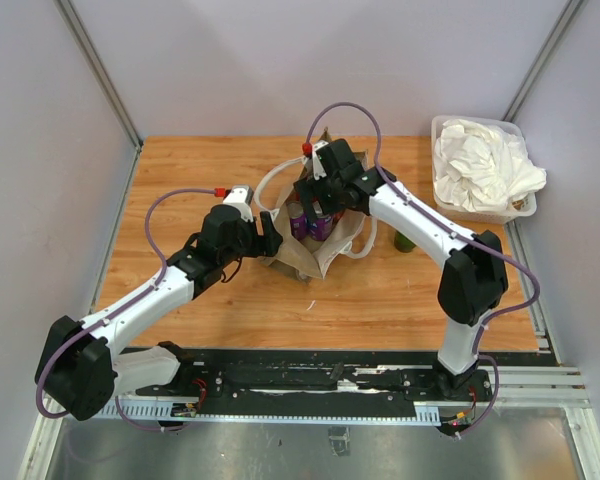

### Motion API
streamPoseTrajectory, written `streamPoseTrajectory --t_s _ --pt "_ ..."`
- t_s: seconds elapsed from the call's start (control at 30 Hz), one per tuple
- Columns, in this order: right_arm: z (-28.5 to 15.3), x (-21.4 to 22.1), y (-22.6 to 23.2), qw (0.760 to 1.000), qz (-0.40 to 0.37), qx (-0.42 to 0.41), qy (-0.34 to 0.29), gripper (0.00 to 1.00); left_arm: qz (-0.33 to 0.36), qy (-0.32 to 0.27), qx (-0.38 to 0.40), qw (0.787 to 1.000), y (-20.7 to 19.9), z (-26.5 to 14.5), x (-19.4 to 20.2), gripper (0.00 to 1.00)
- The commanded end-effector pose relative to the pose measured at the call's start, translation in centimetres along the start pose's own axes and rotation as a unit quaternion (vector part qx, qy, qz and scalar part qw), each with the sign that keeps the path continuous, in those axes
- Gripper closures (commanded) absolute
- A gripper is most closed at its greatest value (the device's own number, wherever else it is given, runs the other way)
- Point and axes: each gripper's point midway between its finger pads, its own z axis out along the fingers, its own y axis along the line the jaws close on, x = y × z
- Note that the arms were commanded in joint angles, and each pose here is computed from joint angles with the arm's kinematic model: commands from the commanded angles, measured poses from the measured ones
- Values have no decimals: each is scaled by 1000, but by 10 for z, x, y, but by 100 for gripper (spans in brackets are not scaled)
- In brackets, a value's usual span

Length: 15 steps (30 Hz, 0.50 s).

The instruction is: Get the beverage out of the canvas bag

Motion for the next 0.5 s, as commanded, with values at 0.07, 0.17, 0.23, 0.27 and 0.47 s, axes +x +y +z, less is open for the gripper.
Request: streamPoseTrajectory --t_s 0.07,0.17,0.23,0.27,0.47 --pt "16 7 13 999 26 -13 26 10 17 67 -1 998 5 -4 40 21" --pt "25 12 12 999 33 -9 37 13 17 68 -2 998 5 -4 41 21" --pt "30 16 12 999 34 -5 42 13 18 68 -2 998 5 -4 40 21" --pt "32 16 12 998 35 -4 44 13 18 67 -2 998 5 -4 40 21" --pt "44 18 7 998 39 11 50 15 20 70 -2 997 5 -3 41 21"
